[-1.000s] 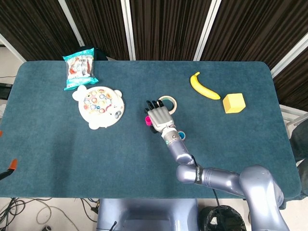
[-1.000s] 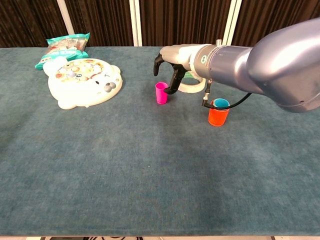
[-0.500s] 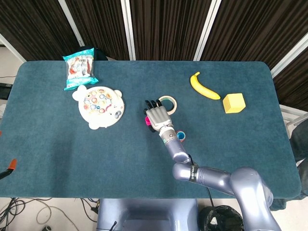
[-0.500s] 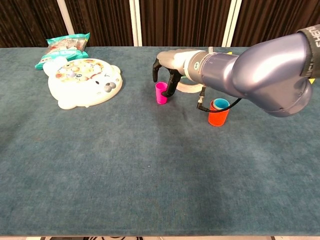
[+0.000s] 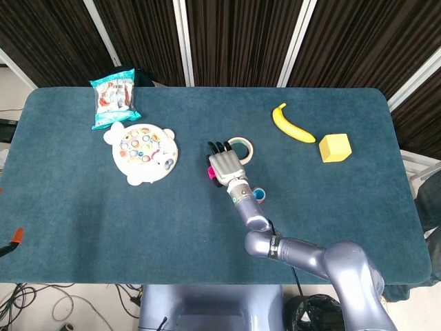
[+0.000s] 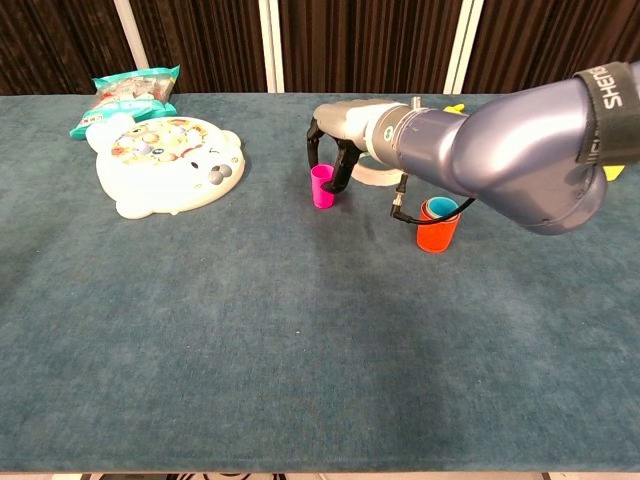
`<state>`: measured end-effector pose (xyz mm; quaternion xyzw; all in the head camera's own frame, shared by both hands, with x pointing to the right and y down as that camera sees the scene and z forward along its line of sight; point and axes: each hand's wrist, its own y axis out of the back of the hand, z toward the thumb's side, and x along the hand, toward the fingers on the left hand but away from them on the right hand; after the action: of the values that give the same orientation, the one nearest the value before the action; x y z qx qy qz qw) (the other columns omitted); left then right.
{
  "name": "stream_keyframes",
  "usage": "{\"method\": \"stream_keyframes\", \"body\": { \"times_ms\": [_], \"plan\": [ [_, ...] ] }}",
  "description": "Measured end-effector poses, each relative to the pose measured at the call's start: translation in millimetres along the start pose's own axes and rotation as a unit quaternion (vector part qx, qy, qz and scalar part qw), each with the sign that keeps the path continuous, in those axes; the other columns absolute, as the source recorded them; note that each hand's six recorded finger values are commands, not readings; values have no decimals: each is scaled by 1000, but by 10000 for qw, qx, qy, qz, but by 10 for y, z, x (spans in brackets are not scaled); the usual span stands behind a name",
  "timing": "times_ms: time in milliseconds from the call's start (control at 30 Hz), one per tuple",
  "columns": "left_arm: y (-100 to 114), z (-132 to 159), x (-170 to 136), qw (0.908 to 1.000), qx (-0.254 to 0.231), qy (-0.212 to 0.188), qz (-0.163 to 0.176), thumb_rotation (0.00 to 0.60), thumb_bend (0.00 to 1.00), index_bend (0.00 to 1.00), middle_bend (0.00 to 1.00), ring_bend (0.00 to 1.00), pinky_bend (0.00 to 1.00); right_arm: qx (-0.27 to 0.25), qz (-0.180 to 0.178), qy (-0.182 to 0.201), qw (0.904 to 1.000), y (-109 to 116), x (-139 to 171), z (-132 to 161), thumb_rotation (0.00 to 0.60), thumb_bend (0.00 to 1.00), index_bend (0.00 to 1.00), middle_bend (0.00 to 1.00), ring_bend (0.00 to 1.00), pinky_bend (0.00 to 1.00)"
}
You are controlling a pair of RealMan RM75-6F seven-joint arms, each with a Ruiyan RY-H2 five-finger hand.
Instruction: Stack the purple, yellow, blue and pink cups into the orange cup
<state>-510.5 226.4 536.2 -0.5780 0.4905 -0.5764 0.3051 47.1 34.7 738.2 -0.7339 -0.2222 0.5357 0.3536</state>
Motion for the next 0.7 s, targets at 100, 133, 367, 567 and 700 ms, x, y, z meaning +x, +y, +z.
{"method": "stream_keyframes", "body": {
  "times_ms": [100,133,367,567,700],
  "plan": [
    [-3,-4,-2,10000,2,2,-5,600,309,50,50,0,0,4,-16,-6,10000,7,-11,-1,600,443,425,0,53,147],
    [-4,-3,-2,10000,3,0,-6,600,309,50,50,0,0,2,-23,-10,10000,10,-14,-2,600,442,430,0,55,184],
    [-2,-5,1,10000,8,1,-3,600,309,49,50,0,0,4,-32,-31,10000,9,-25,-11,600,442,451,0,56,363],
    [5,-9,6,10000,9,13,6,600,309,50,50,0,0,-26,-50,-12,10000,26,-18,-6,600,442,458,0,56,484],
    [10,-14,9,10000,8,23,11,600,309,50,50,0,0,-30,-128,35,9999,98,5,1,600,443,460,0,56,545]
  ]
}}
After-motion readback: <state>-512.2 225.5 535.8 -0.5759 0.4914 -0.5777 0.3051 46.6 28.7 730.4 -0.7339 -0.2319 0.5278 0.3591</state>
